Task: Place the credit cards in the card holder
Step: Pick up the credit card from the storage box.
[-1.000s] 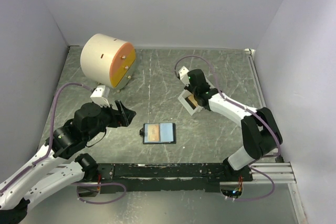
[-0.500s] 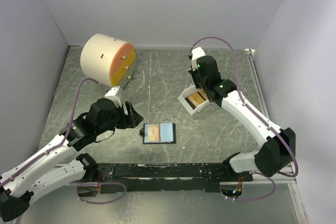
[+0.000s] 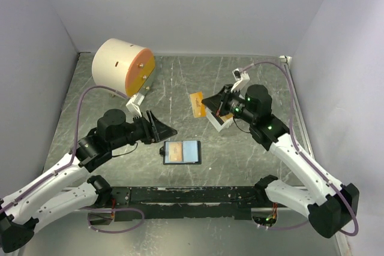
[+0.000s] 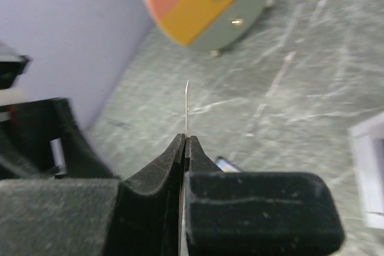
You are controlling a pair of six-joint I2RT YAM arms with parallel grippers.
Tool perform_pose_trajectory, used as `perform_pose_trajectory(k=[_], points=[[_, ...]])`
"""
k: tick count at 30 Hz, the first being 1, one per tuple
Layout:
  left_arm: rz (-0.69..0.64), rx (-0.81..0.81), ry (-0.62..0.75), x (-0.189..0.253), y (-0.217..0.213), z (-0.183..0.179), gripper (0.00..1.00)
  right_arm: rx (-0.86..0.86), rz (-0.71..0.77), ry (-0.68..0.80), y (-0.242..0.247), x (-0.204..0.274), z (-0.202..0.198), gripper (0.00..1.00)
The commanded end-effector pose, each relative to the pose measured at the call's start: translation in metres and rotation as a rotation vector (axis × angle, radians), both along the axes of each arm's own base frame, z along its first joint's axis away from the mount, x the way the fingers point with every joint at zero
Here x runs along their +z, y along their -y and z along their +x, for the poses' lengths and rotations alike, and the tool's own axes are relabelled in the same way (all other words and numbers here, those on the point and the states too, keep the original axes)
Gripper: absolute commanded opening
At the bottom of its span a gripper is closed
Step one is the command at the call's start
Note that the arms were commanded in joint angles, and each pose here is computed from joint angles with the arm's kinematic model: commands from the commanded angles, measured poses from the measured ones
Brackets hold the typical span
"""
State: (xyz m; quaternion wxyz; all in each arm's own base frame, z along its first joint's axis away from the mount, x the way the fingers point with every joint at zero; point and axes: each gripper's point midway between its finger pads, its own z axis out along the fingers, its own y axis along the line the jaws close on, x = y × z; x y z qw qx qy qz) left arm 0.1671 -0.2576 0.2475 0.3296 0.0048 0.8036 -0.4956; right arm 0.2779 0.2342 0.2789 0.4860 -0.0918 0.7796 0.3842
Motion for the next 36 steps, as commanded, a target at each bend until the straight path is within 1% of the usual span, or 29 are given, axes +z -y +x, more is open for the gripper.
perform_pose_trajectory(k=[1,5,8,13,15,19,21,23,27,36], points=[[-0.206,-0.039,0.023,0.045,0.012,-0.006,0.70,0.177,0.332,-0.039,-0.028,0.045,-0.037,0.00],[-0.247,-0.007,0.036,0.056,0.011,-0.001,0.72,0.247,0.422,-0.036,-0.030,0.060,-0.056,0.00],[-0.282,0.010,0.060,0.067,0.010,0.003,0.72,0.285,0.450,-0.058,-0.032,0.062,-0.066,0.00],[-0.294,0.023,0.089,0.075,0.014,0.010,0.68,0.337,0.505,-0.091,-0.032,0.061,-0.080,0.00],[-0.300,0.017,0.098,0.077,0.017,0.012,0.65,0.359,0.510,-0.105,-0.033,0.058,-0.085,0.00],[-0.307,-0.015,0.105,0.077,0.025,0.014,0.63,0.385,0.500,-0.125,-0.034,0.053,-0.090,0.00],[-0.308,-0.027,0.107,0.077,0.028,0.015,0.58,0.381,0.490,-0.136,-0.033,0.049,-0.091,0.00],[-0.311,-0.034,0.105,0.076,0.030,0.015,0.48,0.387,0.481,-0.144,-0.034,0.046,-0.092,0.00],[-0.320,-0.025,0.107,0.076,0.030,0.016,0.30,0.377,0.466,-0.161,-0.033,0.039,-0.092,0.00],[-0.325,-0.025,0.118,0.073,0.029,0.016,0.08,0.380,0.435,-0.206,-0.035,0.021,-0.092,0.00]])
